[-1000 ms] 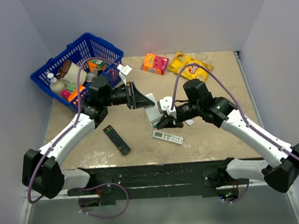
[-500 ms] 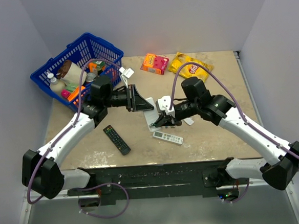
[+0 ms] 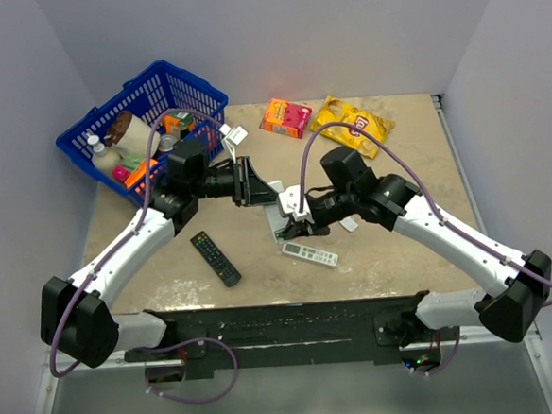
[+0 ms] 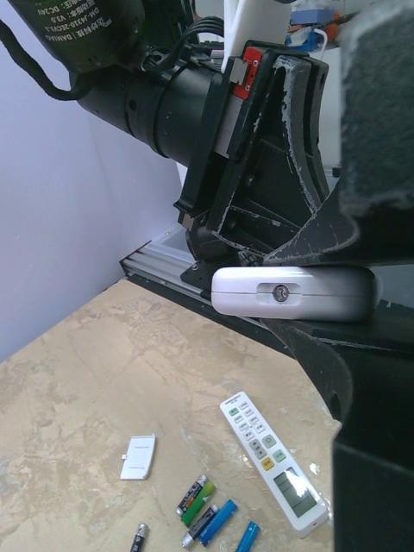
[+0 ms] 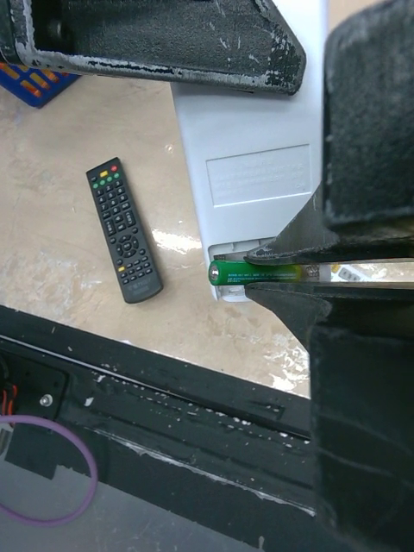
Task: Load the batteries into the remote control
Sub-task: Load the battery into the remote control.
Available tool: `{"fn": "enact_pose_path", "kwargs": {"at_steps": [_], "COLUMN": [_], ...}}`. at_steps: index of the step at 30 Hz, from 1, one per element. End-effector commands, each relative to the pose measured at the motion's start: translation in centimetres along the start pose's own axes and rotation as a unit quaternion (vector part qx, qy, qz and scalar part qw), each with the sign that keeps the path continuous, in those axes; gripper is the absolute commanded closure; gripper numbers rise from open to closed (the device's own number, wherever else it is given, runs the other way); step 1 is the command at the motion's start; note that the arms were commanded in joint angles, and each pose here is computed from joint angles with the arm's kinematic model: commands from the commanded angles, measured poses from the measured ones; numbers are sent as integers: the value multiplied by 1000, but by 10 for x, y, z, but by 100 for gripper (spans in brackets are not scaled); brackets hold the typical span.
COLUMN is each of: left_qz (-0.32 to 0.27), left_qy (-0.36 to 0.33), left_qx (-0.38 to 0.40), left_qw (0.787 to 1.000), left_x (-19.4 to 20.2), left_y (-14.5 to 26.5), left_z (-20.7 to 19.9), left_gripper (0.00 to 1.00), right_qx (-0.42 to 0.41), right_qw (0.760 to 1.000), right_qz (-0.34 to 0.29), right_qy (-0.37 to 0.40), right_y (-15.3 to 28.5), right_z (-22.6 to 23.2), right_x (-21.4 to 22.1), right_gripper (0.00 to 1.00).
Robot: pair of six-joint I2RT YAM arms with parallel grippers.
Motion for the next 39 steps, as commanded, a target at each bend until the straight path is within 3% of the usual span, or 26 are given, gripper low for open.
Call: {"fn": "enact_pose_path", "kwargs": {"at_steps": [1,23,39], "left_qz": [-9,-6,-5], "left_qy": [-33,-1,36], "left_qx": [30,-16,-31], "left_qw": [999,1000,999], "left_x": [-13,-15,-16], "left_y": [6,-3,-18], "left_z": [-28,-2,27], "left_gripper": [100,100,100], "right_qx": [25,25,20], "right_qw": [999,992,988], "right_qz": [31,118,147], "right_qy": [24,38,37], "right_y": [7,-1,-13], "right_z": [-11,-14,-17], "right_x": [2,38,56], "right_gripper": [100,100,94]}}
Point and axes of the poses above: each gripper's point midway between its finger pads, its own y axis back along the fingers, its own z axis along the line the jaws close on, x = y × z, the point moved 1 cm from there along y, back along the fingers, and after that the axes turned 1 degree about y, right-handed, at the moved point
